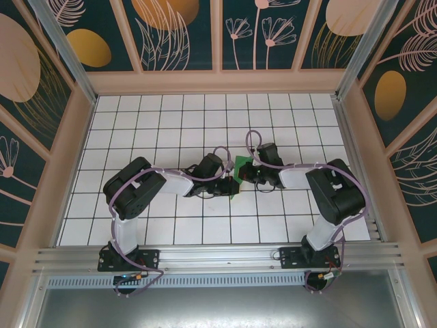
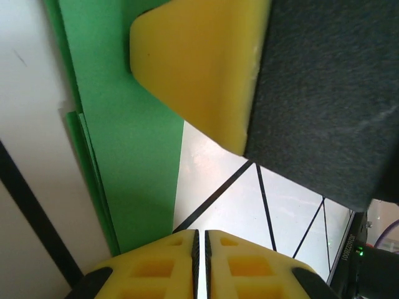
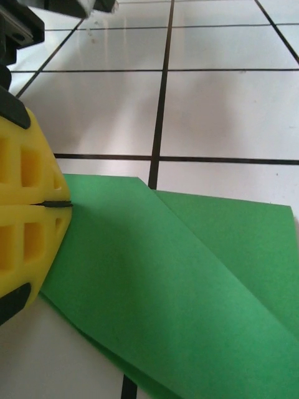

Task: Fold a paper plane with a square sheet of paper (fold left side to right side)
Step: Fold the wing for the fifth time at the center of the table.

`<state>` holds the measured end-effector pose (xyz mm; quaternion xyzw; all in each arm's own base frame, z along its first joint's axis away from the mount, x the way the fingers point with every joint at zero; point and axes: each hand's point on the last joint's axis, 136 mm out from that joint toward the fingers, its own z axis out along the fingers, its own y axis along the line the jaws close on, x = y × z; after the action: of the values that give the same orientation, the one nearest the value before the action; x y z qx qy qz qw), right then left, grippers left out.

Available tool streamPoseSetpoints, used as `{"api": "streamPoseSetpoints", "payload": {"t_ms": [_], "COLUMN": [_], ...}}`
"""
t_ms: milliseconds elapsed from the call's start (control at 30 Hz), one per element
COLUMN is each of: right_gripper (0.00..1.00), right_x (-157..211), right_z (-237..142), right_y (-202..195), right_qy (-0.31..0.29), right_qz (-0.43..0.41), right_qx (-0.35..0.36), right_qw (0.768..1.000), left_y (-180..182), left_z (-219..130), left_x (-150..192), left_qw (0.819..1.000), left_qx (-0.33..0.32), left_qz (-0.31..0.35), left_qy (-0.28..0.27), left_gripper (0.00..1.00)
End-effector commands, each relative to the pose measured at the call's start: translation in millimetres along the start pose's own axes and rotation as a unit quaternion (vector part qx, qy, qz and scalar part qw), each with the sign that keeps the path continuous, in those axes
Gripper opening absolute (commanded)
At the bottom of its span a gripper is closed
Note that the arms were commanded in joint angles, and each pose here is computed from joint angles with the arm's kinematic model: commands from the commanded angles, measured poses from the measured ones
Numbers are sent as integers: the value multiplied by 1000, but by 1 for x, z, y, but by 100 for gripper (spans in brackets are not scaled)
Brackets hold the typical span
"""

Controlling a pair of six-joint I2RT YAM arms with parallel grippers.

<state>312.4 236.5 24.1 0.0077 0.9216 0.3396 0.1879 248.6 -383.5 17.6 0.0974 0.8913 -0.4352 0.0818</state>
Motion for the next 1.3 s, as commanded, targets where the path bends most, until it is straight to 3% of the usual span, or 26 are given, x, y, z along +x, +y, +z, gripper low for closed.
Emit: {"api": "streamPoseSetpoints", "payload": {"t_ms": [0, 800, 1267], "right_gripper": [0, 0, 0], "right_x": [-9, -43, -22], "right_z": [4, -1, 6], "right_y": [-8, -47, -56], "right_qy": [-11, -20, 16], "right_qz": [-20, -4, 8], "right_qx": [31, 64, 77], "right_qw": [999, 998, 997], "left_y": [59, 66, -20], "left_z": [16, 16, -17], "left_x": [53, 65, 34], "left_qw": [993, 992, 998], "left_qx": [-92, -85, 33], "left_qz": [-35, -46, 20], "left_qy": [68, 77, 42], "left_gripper": [15, 14, 15]}}
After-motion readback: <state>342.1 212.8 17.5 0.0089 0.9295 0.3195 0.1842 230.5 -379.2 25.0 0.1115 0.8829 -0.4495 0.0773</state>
